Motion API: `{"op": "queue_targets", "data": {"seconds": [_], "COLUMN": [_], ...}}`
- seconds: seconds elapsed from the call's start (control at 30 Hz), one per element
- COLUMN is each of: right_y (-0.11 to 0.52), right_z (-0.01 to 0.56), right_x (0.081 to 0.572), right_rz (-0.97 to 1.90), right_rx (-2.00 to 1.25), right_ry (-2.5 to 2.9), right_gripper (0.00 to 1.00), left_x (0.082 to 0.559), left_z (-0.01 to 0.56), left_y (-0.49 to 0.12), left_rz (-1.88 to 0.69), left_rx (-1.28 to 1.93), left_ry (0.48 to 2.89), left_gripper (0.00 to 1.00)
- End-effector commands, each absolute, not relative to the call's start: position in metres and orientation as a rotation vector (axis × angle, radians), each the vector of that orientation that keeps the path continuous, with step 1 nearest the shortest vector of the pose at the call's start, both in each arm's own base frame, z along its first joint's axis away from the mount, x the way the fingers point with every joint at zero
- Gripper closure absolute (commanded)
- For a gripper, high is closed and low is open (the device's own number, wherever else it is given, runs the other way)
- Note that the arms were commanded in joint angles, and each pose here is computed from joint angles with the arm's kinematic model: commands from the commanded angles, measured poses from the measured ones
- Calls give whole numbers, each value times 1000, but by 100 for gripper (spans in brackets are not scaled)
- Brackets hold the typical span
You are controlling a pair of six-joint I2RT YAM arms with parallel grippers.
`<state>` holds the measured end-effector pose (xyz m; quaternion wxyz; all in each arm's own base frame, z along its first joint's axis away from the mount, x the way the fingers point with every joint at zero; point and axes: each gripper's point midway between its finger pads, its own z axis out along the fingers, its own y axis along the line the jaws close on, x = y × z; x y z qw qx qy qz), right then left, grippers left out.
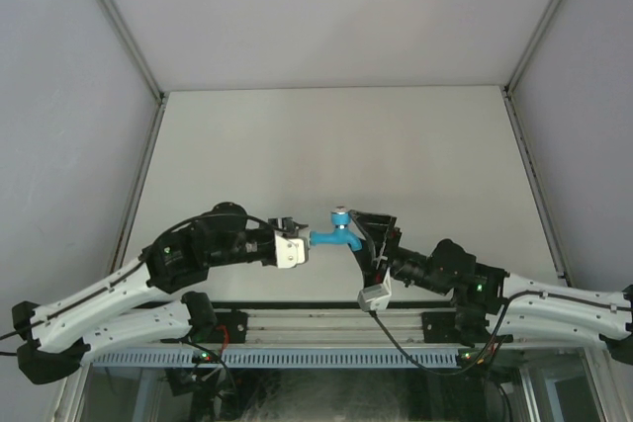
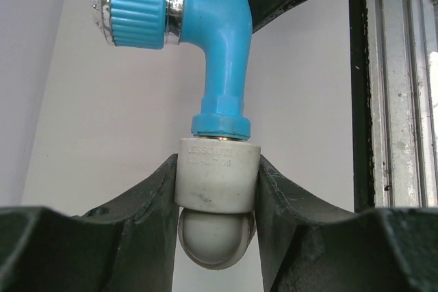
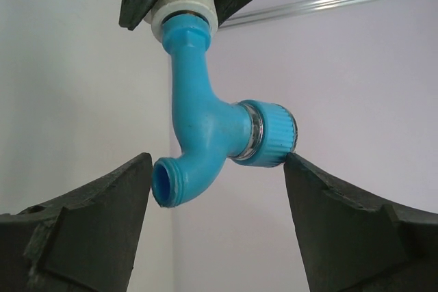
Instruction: Install the water faucets
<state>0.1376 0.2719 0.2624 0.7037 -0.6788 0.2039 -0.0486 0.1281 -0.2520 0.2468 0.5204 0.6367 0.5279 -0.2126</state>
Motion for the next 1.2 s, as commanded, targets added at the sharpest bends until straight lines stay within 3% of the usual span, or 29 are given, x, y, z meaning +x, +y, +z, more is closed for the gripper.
{"op": "queue_targets", "data": {"seconds": [0.0,0.13,0.23,0.3,0.43,0.63,0.73,1.03,1.17], "right_y": [279,287,290,289,287,284,286,286,287], "right_z": [290,291,284,281,279,286,282,280,283], "right_x": [135,134,133,131,128,124,126,120,110], "right_rz": [-153,-157,-125,-99,-77,-99,-110,91,266], "right_rx": [-1450,-1460,-1503,-1509,-1493,-1461,-1478,-1463,-1436], "right_ry": [367,345,367,379,392,346,349,512,627], "right_gripper": [23,29,43,41,25,23,28,70,96], "left_x": [125,124,125,126,126,127,124,127,136], "left_z": [260,259,259,258,256,252,255,263,263], "left_y": [-262,-265,-265,-265,-266,-271,-272,-263,-259], "left_rz": [-563,-574,-569,-564,-563,-586,-609,-559,-499], "left_rx": [1503,1515,1515,1512,1517,1522,1520,1493,1475], "left_ry": [1216,1217,1220,1225,1230,1267,1259,1223,1229], "left_gripper": [100,100,100,100,100,100,100,100,100]}}
